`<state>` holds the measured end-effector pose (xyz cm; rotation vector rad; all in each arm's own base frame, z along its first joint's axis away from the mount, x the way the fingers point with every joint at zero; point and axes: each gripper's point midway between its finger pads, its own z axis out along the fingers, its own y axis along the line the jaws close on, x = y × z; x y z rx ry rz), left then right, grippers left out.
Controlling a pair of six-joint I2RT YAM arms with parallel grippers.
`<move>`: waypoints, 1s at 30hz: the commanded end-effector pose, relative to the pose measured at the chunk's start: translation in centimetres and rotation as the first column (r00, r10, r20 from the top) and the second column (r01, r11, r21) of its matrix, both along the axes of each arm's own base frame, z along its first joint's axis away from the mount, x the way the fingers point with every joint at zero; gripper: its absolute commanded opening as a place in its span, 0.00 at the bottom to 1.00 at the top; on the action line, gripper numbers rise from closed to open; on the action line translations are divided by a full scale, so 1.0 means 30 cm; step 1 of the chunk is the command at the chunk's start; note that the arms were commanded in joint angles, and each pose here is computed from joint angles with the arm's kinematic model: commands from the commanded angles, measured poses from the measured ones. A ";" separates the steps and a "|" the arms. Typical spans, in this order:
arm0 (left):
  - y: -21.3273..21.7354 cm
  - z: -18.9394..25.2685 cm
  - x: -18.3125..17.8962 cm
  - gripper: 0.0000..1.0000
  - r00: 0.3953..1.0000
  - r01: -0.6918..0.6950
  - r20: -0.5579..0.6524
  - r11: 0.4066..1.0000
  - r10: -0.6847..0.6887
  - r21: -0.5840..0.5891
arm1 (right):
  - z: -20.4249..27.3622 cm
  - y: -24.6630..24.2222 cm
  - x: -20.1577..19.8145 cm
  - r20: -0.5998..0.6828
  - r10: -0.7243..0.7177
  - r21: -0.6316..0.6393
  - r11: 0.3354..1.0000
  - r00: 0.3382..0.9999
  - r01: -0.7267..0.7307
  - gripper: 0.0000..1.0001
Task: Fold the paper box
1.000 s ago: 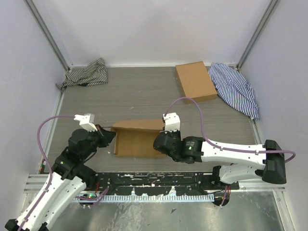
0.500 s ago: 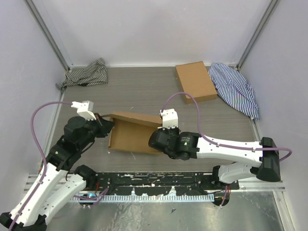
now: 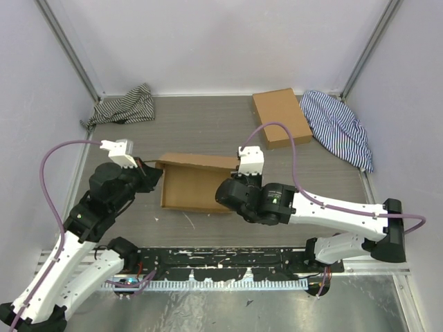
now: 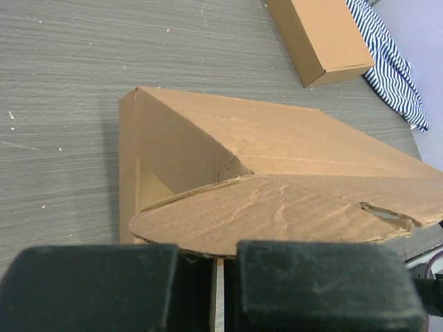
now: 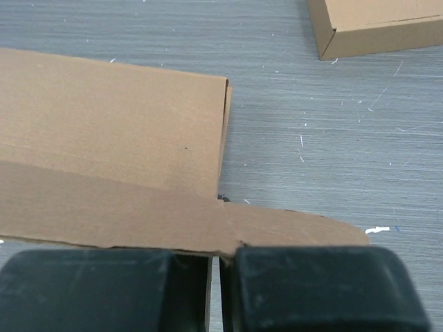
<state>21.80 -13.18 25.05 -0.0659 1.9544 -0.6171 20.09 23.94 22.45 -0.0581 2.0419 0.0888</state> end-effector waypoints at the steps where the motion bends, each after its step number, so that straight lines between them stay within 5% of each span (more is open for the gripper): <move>1: -0.013 0.114 0.005 0.08 0.996 0.015 0.084 0.999 -0.011 -0.041 | 0.141 -0.019 0.031 0.075 -0.048 0.113 0.993 0.996 0.040 0.10; 14: -0.015 0.174 -0.009 0.09 0.996 0.037 0.079 0.999 -0.035 -0.026 | 0.177 -0.047 0.053 0.063 -0.046 0.112 0.993 0.997 0.039 0.12; 30: 0.007 -0.174 -0.057 0.13 0.994 -0.003 -0.110 1.000 0.002 -0.011 | -0.076 -0.005 0.020 -0.077 -0.020 0.055 0.998 0.997 0.024 0.12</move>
